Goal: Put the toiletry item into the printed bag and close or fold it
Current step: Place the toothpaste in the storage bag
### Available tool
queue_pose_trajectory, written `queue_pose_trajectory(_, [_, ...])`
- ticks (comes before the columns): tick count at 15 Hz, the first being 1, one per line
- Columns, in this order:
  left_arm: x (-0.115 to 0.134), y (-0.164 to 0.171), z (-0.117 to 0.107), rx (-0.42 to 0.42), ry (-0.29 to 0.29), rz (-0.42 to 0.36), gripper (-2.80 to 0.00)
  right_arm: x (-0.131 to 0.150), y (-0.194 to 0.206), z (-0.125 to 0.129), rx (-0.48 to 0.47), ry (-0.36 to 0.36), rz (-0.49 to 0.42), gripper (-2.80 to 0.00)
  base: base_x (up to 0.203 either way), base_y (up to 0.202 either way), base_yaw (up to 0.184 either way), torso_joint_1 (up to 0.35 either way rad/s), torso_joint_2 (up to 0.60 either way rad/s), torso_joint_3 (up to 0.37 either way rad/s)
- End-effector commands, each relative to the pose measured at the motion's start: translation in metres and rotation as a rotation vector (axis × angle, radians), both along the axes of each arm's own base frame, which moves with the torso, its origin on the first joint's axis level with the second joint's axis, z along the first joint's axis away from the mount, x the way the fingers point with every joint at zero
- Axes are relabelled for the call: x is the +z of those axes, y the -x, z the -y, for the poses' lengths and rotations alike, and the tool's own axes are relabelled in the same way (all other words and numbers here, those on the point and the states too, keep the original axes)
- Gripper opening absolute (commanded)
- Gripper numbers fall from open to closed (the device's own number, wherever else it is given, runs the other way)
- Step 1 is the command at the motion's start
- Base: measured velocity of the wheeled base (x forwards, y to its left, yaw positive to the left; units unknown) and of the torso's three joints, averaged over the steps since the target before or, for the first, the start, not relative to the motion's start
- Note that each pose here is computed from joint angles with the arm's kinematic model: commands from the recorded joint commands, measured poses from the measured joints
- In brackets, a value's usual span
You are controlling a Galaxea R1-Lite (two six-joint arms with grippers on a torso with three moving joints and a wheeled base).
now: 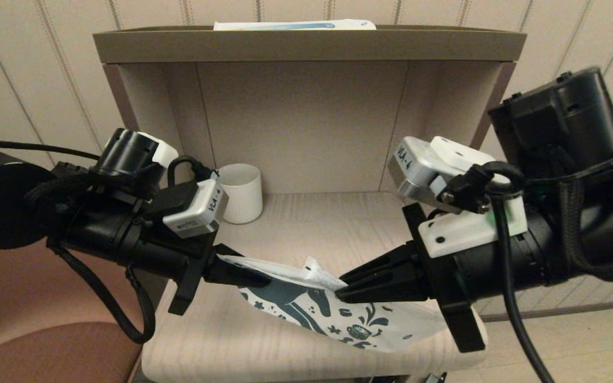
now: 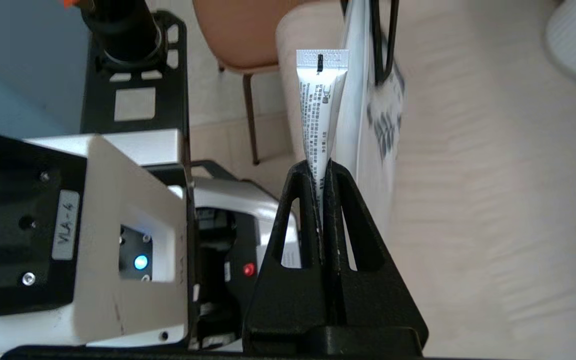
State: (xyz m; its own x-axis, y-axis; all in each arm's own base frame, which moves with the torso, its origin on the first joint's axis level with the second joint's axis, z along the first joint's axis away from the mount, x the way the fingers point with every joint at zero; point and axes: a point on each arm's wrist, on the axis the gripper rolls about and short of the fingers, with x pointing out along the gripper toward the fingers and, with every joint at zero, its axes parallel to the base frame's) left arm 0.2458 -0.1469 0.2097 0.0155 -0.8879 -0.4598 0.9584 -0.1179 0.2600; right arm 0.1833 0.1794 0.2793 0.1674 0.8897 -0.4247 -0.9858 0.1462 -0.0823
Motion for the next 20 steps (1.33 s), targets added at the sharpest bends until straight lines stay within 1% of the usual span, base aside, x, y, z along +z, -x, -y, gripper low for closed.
queue_pose_trajectory(1, [-0.003,-0.001,0.001,-0.006,-0.002,-0.005,-2.8,0.008,0.0,-0.001,0.009,-0.019,0.019,-2.8,0.0,0.0,0.0,0.0,0.0,0.0])
queue_pose_trajectory(3, [-0.004,-0.002,0.001,-0.007,-0.004,-0.008,-2.8,0.011,0.0,-0.001,0.012,-0.026,0.026,-2.8,0.0,0.0,0.0,0.0,0.0,0.0])
queue_pose_trajectory(7, [-0.004,-0.002,0.001,-0.007,-0.004,-0.008,-2.8,-0.001,-0.004,-0.004,0.012,-0.001,-0.006,-2.8,0.0,0.0,0.0,0.0,0.0,0.0])
queue_pose_trajectory(14, [-0.004,0.0,0.0,-0.008,-0.004,-0.008,-2.8,-0.004,-0.01,-0.008,0.01,0.001,-0.008,-2.8,0.0,0.0,0.0,0.0,0.0,0.0])
queue_pose_trajectory(16, [-0.003,0.001,0.0,-0.009,-0.002,-0.007,-2.8,-0.007,-0.017,-0.008,-0.006,0.005,-0.014,-2.8,0.0,0.0,0.0,0.0,0.0,0.0])
queue_pose_trajectory(20, [-0.004,0.002,0.0,-0.019,0.003,-0.014,-2.8,-0.001,-0.02,-0.01,-0.006,-0.016,0.01,-2.8,0.0,0.0,0.0,0.0,0.0,0.0])
